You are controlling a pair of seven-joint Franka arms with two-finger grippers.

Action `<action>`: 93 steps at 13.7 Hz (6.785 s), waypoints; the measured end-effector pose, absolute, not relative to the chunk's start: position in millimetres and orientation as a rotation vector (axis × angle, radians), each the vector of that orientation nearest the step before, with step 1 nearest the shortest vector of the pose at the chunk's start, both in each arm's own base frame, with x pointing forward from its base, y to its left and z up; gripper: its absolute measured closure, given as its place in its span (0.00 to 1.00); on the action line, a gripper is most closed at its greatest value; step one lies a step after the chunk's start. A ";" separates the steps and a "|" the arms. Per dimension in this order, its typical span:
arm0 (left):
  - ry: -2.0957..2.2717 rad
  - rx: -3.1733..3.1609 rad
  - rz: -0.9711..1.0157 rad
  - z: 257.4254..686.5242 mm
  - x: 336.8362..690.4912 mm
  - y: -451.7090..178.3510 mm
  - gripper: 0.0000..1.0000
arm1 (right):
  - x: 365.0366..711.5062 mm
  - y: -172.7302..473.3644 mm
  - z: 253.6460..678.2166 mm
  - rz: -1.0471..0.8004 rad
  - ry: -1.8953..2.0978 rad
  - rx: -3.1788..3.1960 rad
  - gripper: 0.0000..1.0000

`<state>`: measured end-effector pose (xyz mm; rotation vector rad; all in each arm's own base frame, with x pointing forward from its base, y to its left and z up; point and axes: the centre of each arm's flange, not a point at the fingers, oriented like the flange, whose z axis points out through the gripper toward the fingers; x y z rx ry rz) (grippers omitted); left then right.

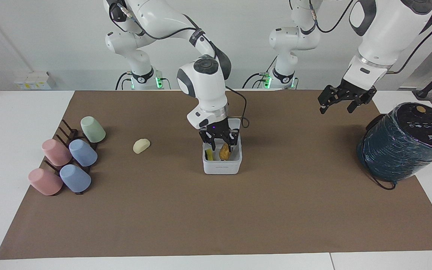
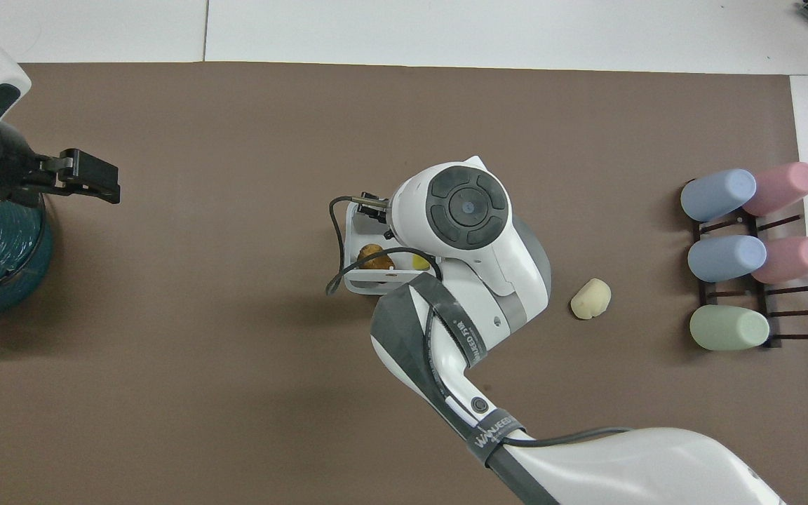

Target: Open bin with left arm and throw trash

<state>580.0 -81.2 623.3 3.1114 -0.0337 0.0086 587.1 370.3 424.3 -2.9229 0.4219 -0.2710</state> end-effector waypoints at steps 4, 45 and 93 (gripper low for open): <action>-0.041 3.112 0.004 620.5 579.5 -81.2 0.00 | 594.9 348.7 434.0 -0.255 0.472 -2.939 0.09; -0.046 3.111 0.058 603.2 568.9 -81.5 0.00 | 598.7 97.7 416.0 -0.355 0.378 -3.004 0.92; -0.072 3.113 0.065 583.0 557.8 -81.3 0.00 | 551.1 34.9 604.2 -0.168 0.258 -3.150 0.00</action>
